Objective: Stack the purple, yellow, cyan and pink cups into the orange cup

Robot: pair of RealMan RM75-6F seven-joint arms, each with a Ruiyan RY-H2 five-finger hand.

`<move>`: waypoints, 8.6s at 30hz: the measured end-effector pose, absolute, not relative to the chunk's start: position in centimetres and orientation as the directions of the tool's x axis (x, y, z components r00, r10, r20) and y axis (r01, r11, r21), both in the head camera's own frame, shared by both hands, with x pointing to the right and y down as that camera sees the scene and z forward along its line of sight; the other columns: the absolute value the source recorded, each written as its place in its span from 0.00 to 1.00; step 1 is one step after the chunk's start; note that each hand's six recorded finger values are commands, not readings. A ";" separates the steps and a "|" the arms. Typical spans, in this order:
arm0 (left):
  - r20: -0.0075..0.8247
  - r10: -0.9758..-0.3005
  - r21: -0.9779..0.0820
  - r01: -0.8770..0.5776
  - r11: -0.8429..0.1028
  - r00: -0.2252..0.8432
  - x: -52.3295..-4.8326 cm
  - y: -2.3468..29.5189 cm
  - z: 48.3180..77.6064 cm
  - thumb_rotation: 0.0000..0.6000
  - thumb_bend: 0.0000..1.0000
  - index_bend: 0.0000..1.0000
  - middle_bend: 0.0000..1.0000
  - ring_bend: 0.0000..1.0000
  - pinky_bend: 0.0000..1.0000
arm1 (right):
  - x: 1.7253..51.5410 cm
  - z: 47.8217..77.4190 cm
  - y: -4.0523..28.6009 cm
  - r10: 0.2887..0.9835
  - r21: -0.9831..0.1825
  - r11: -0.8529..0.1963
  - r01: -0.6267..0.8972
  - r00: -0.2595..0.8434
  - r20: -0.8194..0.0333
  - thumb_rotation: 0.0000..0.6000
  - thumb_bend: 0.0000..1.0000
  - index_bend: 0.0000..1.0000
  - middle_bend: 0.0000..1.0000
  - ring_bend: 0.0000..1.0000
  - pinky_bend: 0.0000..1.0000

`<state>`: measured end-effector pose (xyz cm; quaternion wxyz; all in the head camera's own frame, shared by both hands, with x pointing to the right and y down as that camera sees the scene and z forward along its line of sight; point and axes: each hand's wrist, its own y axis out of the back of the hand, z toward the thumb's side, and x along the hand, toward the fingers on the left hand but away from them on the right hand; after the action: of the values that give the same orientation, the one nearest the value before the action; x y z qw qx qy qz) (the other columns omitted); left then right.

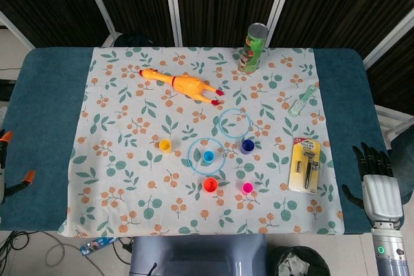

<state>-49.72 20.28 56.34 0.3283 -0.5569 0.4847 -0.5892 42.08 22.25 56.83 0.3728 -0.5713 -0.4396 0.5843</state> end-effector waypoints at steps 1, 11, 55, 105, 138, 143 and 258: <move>0.338 -0.927 -0.937 -0.152 -0.314 -0.165 -49.7 20.3 56.3 1.00 0.22 0.03 0.00 0.00 0.00 | 42.2 56.8 22.2 0.939 -0.940 -0.333 0.067 -0.071 -0.338 1.00 0.33 0.01 0.00 0.00 0.06; 0.327 -0.930 -0.941 -0.150 -0.304 -0.166 -49.7 20.5 55.9 1.00 0.22 0.03 0.00 0.00 0.00 | 42.0 57.1 22.4 0.931 -0.932 -0.356 0.074 -0.060 -0.360 1.00 0.33 0.01 0.00 0.00 0.06; 0.320 -0.929 -0.941 -0.175 -0.289 -0.188 -50.6 20.2 55.6 1.00 0.22 0.03 0.00 0.00 0.00 | 27.2 64.5 9.3 0.730 -0.732 -0.671 0.117 0.275 -0.626 1.00 0.33 0.20 0.00 0.00 0.06; 0.316 -0.920 -0.943 -0.181 -0.278 -0.232 -51.6 19.8 55.6 1.00 0.22 0.03 0.00 0.00 0.00 | 20.6 71.2 8.9 0.673 -0.687 -0.726 0.046 0.253 -0.695 1.00 0.42 0.49 0.00 0.00 0.08; 0.317 -0.918 -0.942 -0.188 -0.277 -0.237 -51.7 19.8 55.5 1.00 0.22 0.03 0.00 0.00 0.00 | 15.0 59.7 15.9 0.656 -0.790 -0.611 0.049 0.590 -0.471 1.00 0.42 0.49 0.00 0.00 0.08; 0.317 -0.917 -0.942 -0.193 -0.275 -0.242 -51.8 19.8 55.5 1.00 0.22 0.03 0.00 0.00 0.00 | 13.9 60.7 17.4 0.634 -0.789 -0.613 0.037 0.620 -0.463 1.00 0.42 0.49 0.00 0.00 0.08; 0.680 -0.634 -0.698 0.061 -0.714 0.369 -24.0 8.1 68.6 1.00 0.17 0.25 0.00 0.00 0.00 | 36.9 60.7 15.2 0.895 -0.897 -0.438 0.065 0.130 -0.428 1.00 0.41 0.04 0.00 0.00 0.06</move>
<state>-24.04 8.08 68.61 0.3281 -0.7596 0.1885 -0.5289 36.86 15.18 60.69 0.3797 -0.6488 -0.3699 0.5460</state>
